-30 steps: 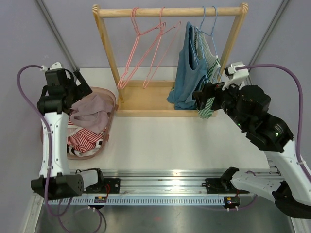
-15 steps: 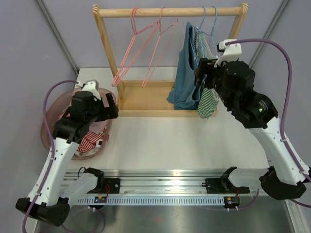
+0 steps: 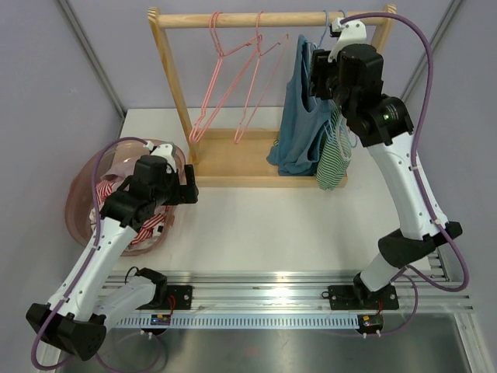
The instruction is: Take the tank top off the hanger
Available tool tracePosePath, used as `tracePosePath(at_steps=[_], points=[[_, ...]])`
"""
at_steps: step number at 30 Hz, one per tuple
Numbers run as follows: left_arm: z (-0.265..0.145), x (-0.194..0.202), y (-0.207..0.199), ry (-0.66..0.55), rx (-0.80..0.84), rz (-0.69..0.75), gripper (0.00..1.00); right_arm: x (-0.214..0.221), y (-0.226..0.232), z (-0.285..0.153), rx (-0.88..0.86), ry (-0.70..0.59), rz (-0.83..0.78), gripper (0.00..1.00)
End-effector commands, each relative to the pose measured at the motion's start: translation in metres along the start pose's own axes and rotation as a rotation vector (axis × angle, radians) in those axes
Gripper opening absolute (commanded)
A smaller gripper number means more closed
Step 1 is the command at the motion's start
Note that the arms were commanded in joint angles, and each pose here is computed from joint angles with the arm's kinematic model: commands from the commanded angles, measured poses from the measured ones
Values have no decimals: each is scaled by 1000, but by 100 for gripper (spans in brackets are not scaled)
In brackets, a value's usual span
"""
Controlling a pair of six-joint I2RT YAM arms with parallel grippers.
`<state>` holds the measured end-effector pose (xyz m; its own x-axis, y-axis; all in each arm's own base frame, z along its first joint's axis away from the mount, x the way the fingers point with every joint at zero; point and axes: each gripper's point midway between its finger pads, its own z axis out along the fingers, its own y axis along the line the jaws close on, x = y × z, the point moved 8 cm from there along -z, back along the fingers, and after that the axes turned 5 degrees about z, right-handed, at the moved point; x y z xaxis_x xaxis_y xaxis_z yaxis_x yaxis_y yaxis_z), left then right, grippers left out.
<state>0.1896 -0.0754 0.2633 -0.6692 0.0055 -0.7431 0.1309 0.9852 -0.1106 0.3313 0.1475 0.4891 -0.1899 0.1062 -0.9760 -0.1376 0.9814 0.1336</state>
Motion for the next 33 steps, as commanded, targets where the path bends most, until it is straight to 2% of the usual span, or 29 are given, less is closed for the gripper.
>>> tracePosePath(at_steps=[1,6,12,14,26,33], points=[[4,-6,-2,-35,16,27,99,-3,-1,11,-12,17,-23,56],[5,-5,-3,-29,30,37,99,1,6,23,-55,36,-21,51],[2,-5,-3,-38,37,40,99,1,8,29,-55,39,-25,19],[2,-4,-4,-40,47,42,99,-1,8,28,-56,33,-19,1],[-24,-5,-25,-146,223,69,99,-45,16,-11,-181,-106,44,0],[-41,-13,-30,-221,282,72,99,-44,16,-29,-246,-91,38,0]])
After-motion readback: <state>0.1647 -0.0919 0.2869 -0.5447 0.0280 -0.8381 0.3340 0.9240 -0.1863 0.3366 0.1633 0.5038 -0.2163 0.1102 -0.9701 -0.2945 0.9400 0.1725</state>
